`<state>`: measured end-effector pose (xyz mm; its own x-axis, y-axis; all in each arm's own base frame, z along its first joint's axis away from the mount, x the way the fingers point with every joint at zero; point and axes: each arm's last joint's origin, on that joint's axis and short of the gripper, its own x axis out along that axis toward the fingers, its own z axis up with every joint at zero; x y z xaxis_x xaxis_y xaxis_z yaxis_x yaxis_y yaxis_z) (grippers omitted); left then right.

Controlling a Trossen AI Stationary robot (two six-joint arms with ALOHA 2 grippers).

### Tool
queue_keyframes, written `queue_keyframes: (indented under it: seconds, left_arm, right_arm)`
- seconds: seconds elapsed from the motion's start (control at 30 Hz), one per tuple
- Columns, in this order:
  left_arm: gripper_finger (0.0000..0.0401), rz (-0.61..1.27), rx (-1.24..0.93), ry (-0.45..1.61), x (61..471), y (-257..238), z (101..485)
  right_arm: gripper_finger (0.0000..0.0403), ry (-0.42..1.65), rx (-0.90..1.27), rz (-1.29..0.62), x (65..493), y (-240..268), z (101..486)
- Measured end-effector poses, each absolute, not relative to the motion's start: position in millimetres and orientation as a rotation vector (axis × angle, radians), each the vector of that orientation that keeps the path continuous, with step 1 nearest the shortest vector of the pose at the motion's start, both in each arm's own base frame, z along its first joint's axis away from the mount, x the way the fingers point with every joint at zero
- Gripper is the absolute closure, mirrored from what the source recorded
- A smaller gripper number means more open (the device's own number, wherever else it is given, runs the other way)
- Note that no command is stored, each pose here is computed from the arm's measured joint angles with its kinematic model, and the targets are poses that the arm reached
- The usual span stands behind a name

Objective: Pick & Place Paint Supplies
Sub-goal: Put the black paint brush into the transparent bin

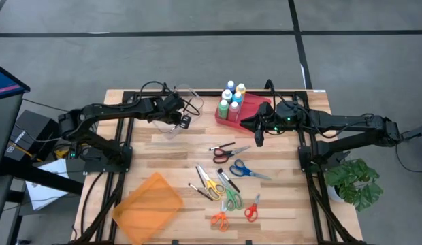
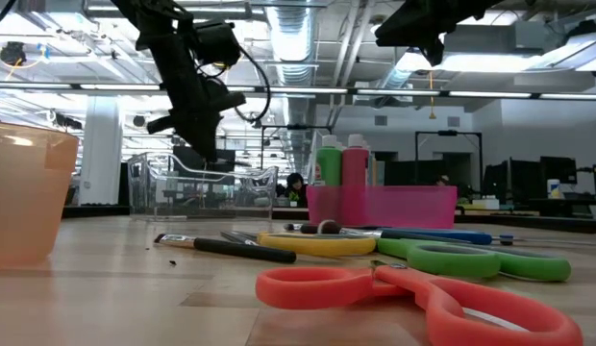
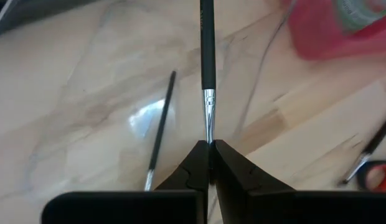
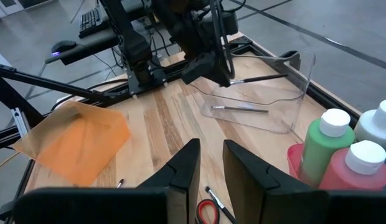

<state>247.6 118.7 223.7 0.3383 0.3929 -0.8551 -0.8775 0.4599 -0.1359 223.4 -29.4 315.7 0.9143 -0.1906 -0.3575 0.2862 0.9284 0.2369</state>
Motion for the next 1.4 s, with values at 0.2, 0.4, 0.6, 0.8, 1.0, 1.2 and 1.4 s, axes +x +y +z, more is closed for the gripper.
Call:
queue_keyframes:
  seconds: [0.2,0.4,0.6,0.8,1.0,1.2,1.4]
  left_arm:
    - [0.0399,0.969,-0.706,0.985,234.2,119.9,220.6]
    - [0.04,1.002,-0.678,1.04,228.7,127.4,235.7]
    - [0.04,1.058,-0.687,1.058,219.7,144.8,234.3]
    - [0.04,1.043,-0.66,1.158,223.6,155.7,215.6]
    - [0.0399,1.03,-0.646,1.26,234.5,157.8,190.8]
    - [0.0398,1.026,-0.643,1.303,242.9,160.8,172.1]
    - [0.0398,1.026,-0.643,1.283,248.0,164.4,165.0]
  right_arm:
    - [0.0335,0.337,0.271,-0.259,223.0,-31.7,315.7]
    - [0.0335,0.334,0.271,-0.282,222.2,-37.0,315.7]
    - [0.0335,0.334,0.27,-0.282,222.2,-37.0,315.7]
    - [0.0335,0.334,0.27,-0.282,222.2,-37.0,315.7]
    - [0.0335,0.334,0.271,-0.282,222.2,-37.0,315.7]
    - [0.0335,0.334,0.271,-0.281,222.2,-36.8,315.7]
    - [0.0335,0.334,0.27,-0.281,222.3,-36.7,315.7]
